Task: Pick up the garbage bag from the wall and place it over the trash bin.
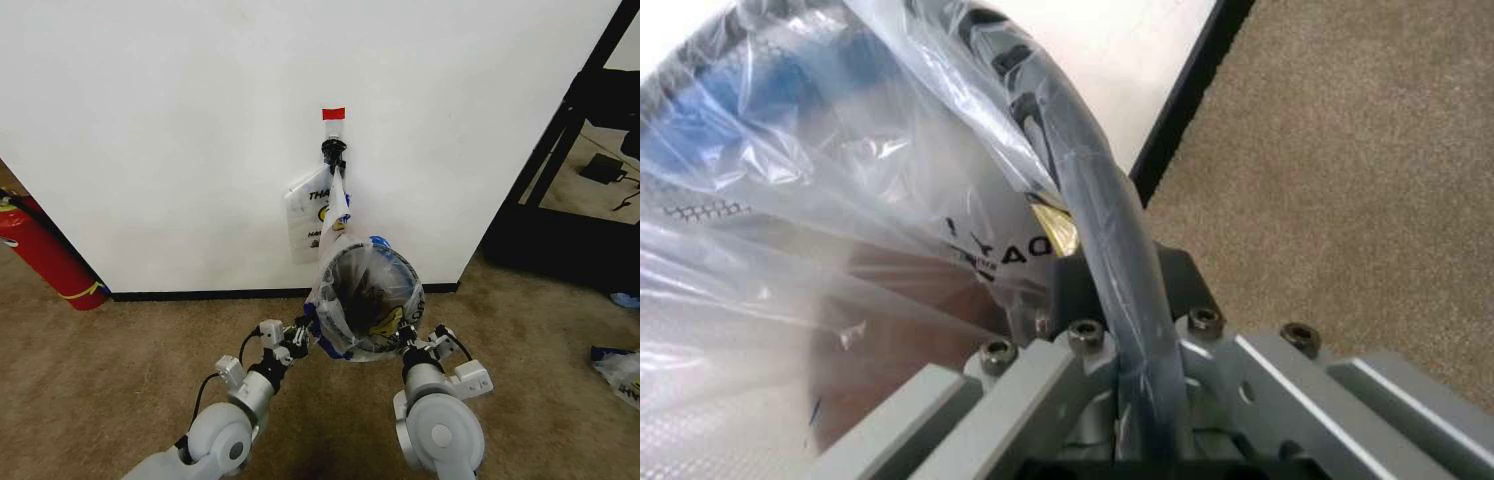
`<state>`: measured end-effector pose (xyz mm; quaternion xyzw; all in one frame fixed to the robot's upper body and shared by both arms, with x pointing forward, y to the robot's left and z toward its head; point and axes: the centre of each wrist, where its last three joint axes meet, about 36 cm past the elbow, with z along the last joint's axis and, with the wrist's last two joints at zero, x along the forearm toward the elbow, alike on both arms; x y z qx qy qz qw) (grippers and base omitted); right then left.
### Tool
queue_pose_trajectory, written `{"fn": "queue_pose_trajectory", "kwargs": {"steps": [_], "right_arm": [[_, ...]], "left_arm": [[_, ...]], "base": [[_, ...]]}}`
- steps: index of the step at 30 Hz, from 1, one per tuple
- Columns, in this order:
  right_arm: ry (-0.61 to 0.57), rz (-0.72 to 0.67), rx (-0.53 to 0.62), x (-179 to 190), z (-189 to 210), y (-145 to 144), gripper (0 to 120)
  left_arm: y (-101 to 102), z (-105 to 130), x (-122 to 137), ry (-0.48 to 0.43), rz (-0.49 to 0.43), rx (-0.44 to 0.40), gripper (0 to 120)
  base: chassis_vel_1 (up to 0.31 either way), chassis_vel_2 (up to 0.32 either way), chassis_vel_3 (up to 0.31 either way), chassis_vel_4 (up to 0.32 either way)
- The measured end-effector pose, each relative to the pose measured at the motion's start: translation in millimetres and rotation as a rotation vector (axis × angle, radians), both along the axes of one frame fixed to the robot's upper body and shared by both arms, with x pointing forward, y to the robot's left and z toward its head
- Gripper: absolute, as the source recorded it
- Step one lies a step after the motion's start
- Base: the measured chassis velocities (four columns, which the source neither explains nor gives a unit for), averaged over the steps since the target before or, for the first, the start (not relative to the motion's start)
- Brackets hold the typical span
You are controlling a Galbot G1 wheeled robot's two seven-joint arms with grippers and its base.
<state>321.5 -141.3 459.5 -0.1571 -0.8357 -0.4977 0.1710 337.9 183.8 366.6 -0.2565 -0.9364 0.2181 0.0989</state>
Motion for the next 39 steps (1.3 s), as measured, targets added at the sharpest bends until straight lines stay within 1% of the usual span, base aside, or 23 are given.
{"fn": "queue_pose_trajectory", "kwargs": {"steps": [5, 6, 9, 11, 12, 13, 14, 16, 19, 24, 27, 31, 33, 35, 36, 39], "right_arm": [[-0.002, -0.002, 0.004, 0, -1, 1, 0], [-0.002, -0.002, 0.004, 0, -1, 1, 0], [-0.008, 0.0, 0.003, 2, 0, 1, 0], [-0.012, 0.001, 0.002, 2, 0, 1, 0], [-0.013, 0.002, 0.001, 3, 0, 1, 0], [-0.013, 0.002, 0.001, 3, 0, 1, 0], [-0.014, 0.003, 0.0, 3, 0, 1, 0], [-0.015, 0.003, -0.002, 3, 0, 0, 0], [-0.017, 0.0, -0.006, 3, 0, -1, 0], [-0.02, -0.005, -0.01, 3, 0, -2, 0], [-0.02, -0.008, -0.014, 4, -1, -3, 0], [-0.014, -0.013, -0.026, 6, -5, -4, 0], [-0.014, -0.017, -0.044, 8, -9, -4, 0], [-0.016, -0.022, -0.051, 10, -11, -4, 0], [-0.016, -0.022, -0.051, 10, -11, -4, 0], [-0.017, -0.02, -0.043, 10, -10, -2, 0]], "left_arm": [[2, 6, 1, -0.011, -0.002, 0.014, 49], [2, 6, 1, -0.011, -0.002, 0.014, 49], [7, 8, 6, -0.018, 0.01, 0.036, 62], [12, 8, 8, -0.018, 0.016, 0.059, 68], [14, 7, 8, -0.017, 0.019, 0.07, 74], [14, 7, 8, -0.017, 0.019, 0.07, 74], [16, 7, 9, -0.017, 0.024, 0.082, 77], [21, 5, 9, -0.017, 0.032, 0.107, 88], [24, 4, 9, -0.016, 0.044, 0.119, 97], [29, 4, 11, -0.016, 0.062, 0.129, 100], [36, 4, 14, -0.018, 0.096, 0.133, 100], [42, 7, 13, -0.013, 0.12, 0.133, 100], [44, 5, 8, -0.006, 0.113, 0.153, 100], [45, -1, -3, -0.004, 0.086, 0.183, 100], [45, -1, -3, -0.004, 0.086, 0.183, 100], [38, -4, -14, 0.003, 0.051, 0.183, 100]], "base": [[0.0, 0.0, 0.0, 0.0], [0.0, 0.0, 0.0, 0.0], [0.0, 0.0, 0.0, 0.0], [0.0, 0.0, 0.0, 0.0], [0.0, 0.0, 0.0, 0.0], [0.0, 0.0, 0.0, 0.0], [0.0, 0.0, 0.0, 0.0], [0.0, 0.0, 0.0, 0.0], [0.0, 0.0, 0.0, 0.0], [0.0, 0.0, 0.0, 0.0], [0.0, 0.0, 0.0, 0.0], [0.0, 0.0, 0.0, 0.0], [0.0, 0.0, 0.0, 0.0], [0.0, 0.0, 0.0, 0.0], [0.0, 0.0, 0.0, 0.0], [0.0, 0.0, 0.0, 0.0]]}}
